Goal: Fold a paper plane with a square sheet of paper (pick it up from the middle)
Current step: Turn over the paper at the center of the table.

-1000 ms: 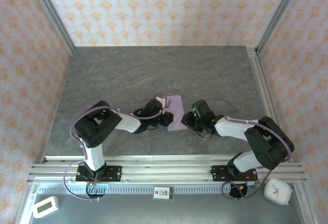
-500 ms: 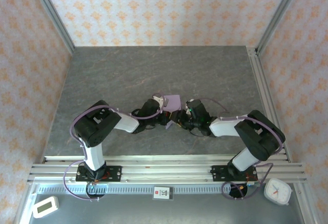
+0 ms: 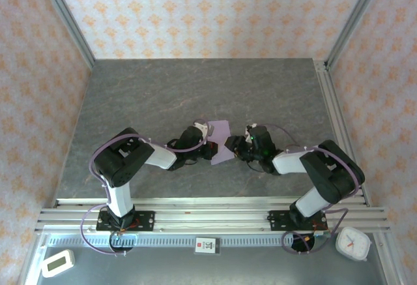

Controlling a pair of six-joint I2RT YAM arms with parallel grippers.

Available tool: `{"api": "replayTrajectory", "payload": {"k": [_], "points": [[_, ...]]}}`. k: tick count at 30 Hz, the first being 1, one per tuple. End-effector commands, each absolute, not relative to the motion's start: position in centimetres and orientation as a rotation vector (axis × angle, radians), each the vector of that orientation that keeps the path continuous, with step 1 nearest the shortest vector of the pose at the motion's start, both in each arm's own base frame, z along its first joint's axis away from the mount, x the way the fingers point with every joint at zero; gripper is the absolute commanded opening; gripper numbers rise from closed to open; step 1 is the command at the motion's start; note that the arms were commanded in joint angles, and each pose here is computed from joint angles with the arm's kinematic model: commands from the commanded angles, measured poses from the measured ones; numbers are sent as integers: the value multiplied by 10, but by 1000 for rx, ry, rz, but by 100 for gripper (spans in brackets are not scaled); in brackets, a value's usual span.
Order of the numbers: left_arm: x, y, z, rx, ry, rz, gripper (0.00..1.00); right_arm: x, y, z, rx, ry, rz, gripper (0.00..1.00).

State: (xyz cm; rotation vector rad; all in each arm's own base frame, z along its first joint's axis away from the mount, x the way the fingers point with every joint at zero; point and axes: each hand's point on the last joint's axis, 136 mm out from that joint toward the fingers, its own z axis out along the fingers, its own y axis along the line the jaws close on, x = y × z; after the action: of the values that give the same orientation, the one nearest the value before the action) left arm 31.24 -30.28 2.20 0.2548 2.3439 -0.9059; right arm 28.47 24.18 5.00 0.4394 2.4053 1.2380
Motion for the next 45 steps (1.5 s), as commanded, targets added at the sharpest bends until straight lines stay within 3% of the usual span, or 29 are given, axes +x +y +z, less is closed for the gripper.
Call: {"api": "replayTrajectory", "payload": {"k": [1,9,14,18,19,25,28,32,40,45], "points": [[287,-277,-25,227,2532,-814,0,287,249,59,353,2369,1288,38],[287,-277,-21,229,2524,-822,0,293,247,40,377,2410,1251,36],[289,-280,-8,231,2502,-841,0,295,246,37,391,2412,1243,24],[292,-286,12,226,2465,-888,0,300,245,38,389,2411,1226,1],[294,-288,18,221,2452,-899,0,302,244,41,392,2401,1229,0],[308,-287,72,113,2332,-970,1,313,228,72,374,2357,1169,0],[317,-274,100,22,2257,-959,17,319,213,92,332,2362,1043,0],[319,-252,121,-57,2198,-931,28,324,190,116,253,2409,791,0],[306,-225,128,-137,2169,-883,30,330,140,143,150,2473,305,0],[299,-216,127,-162,2160,-879,31,321,139,115,63,2568,164,0]]}}
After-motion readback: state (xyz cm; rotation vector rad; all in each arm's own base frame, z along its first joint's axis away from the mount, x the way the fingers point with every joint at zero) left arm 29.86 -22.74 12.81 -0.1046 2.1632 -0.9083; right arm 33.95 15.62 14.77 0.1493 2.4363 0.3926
